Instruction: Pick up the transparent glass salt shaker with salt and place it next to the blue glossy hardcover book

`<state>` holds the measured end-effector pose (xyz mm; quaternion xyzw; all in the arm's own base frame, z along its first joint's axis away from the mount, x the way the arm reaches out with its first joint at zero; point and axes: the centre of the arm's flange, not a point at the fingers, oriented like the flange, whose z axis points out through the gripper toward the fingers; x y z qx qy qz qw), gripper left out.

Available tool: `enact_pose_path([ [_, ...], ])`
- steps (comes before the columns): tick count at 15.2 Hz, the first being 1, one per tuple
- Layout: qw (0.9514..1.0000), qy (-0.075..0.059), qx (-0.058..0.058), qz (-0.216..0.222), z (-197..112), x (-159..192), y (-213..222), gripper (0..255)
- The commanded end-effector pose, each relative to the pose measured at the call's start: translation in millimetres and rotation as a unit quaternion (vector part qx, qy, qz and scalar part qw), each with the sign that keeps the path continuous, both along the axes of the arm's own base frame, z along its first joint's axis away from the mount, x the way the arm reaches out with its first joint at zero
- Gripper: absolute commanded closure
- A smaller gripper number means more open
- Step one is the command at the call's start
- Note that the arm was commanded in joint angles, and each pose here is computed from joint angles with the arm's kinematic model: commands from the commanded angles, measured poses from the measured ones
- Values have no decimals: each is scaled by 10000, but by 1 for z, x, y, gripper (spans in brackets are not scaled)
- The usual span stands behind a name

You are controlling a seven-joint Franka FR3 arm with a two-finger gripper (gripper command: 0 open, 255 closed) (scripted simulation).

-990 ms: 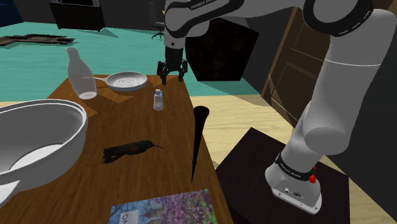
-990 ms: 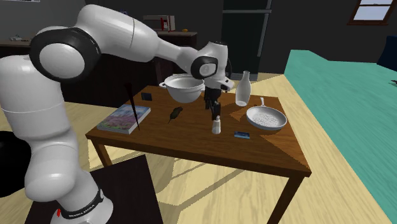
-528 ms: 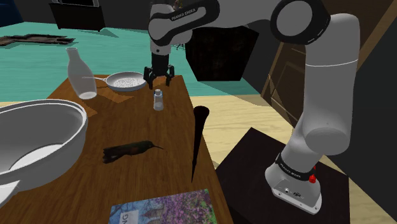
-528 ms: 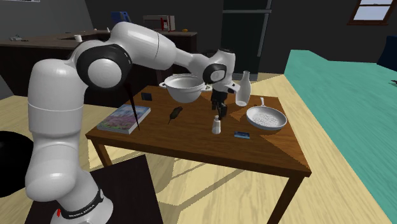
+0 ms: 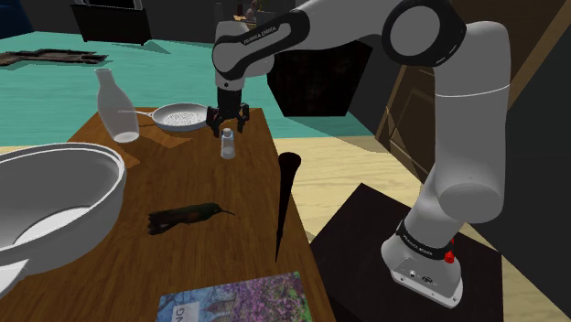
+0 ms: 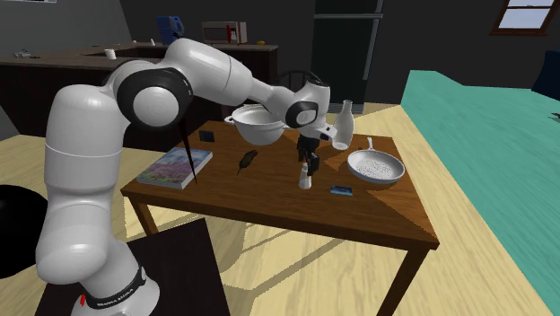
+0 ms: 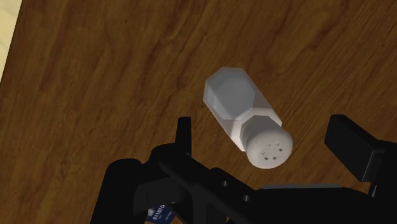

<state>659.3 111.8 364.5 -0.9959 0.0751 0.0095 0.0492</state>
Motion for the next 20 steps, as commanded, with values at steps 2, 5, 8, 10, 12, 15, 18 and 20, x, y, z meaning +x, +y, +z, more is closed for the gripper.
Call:
enact_pose_path([
  [2,10000,-2,0,0,-1,0,0,0],
  [5,10000,-2,0,0,-1,0,0,0],
  [8,10000,-2,0,0,-1,0,0,255],
  [10,10000,-2,0,0,-1,0,0,255],
  [12,10000,-2,0,0,-1,0,0,255],
  [15,10000,-2,0,0,-1,0,0,255],
  [18,10000,-2,0,0,15,0,0,255],
  [20,10000,-2,0,0,26,0,0,255],
])
